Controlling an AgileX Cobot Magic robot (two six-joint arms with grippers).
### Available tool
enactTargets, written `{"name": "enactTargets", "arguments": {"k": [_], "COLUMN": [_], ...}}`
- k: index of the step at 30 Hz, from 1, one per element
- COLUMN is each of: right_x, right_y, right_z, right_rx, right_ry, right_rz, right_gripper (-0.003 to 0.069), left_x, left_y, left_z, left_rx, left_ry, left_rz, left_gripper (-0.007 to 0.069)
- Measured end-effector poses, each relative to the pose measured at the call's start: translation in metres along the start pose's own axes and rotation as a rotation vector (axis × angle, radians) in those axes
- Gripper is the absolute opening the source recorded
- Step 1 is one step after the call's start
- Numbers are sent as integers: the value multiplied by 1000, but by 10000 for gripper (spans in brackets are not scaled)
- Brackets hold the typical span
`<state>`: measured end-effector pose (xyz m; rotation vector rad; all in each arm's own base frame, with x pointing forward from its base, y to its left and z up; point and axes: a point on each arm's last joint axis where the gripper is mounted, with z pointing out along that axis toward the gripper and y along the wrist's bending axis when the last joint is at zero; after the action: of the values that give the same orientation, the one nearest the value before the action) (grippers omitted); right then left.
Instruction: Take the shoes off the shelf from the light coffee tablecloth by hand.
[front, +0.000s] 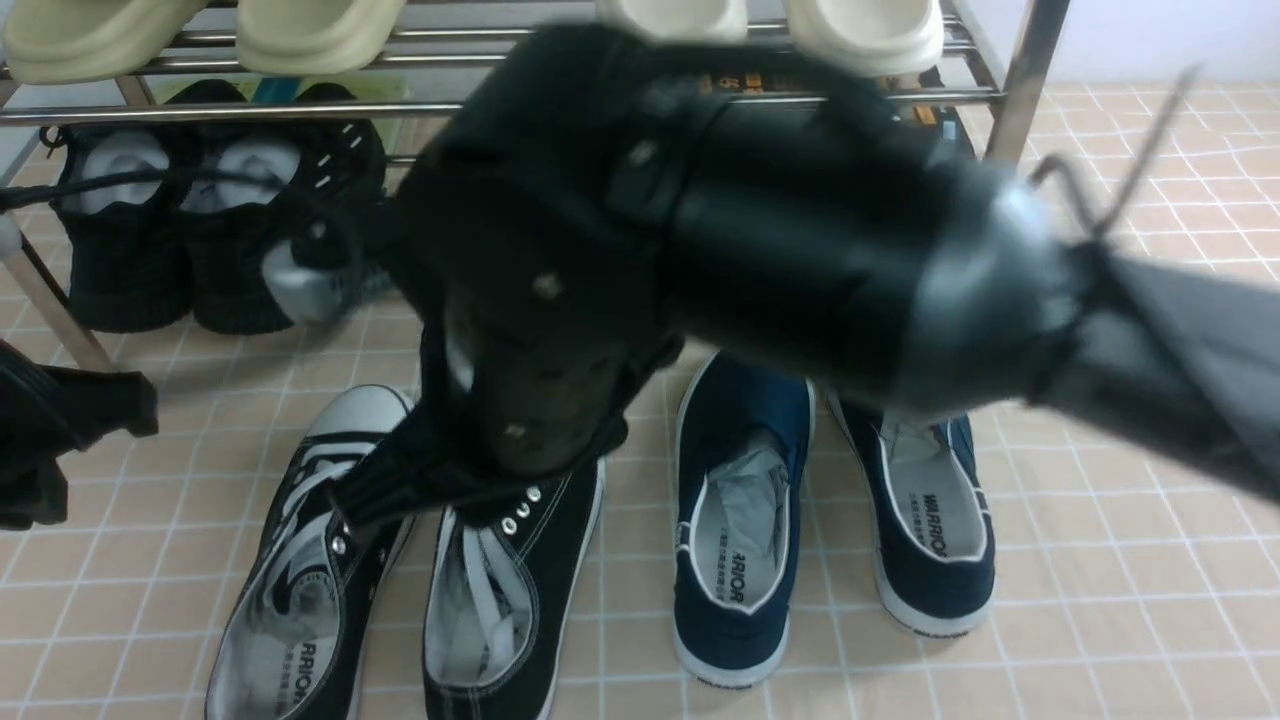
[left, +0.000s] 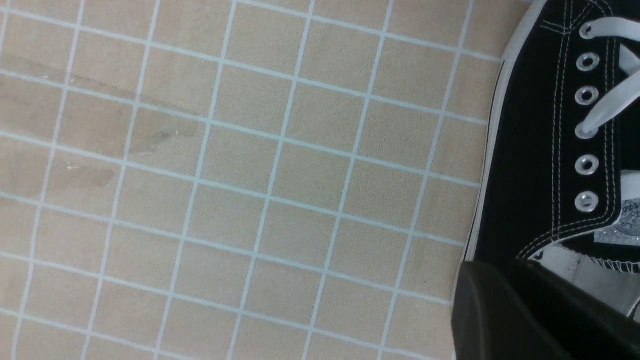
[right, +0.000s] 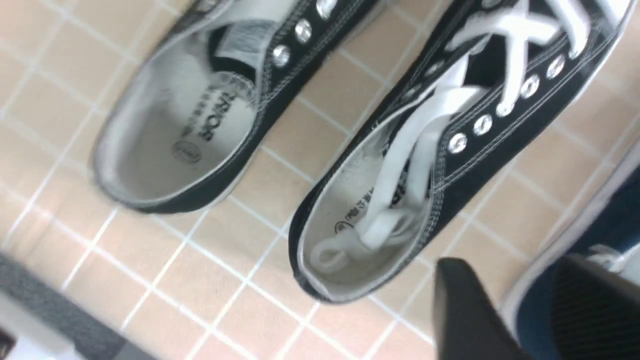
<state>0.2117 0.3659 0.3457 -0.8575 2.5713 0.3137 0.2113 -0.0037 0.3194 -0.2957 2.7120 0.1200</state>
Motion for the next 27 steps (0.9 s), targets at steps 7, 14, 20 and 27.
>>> {"name": "enactTargets", "arguments": {"k": [7,14,20,27], "right_x": [9,57,105,182], "right_y": [-16,-48,-76,-118], "right_z": [-103,-186,-177,-195], "right_rx": [-68,-101,17,71], "right_ry": [-199,-324,-257,-313], "right_rz": [-113,-102,-99,-10], "right_gripper": [-8,-16,-15,-15], "left_x": [2,3,5,5], "left_y": [-1,-2,-1,-1], "left_z": [0,0,0,0], "left_rx": [8,18,12,13], "left_ry": [22,33,53,53], "left_rz": [-7,-13,-14,-15], "left_gripper": [91,99,106,113]}}
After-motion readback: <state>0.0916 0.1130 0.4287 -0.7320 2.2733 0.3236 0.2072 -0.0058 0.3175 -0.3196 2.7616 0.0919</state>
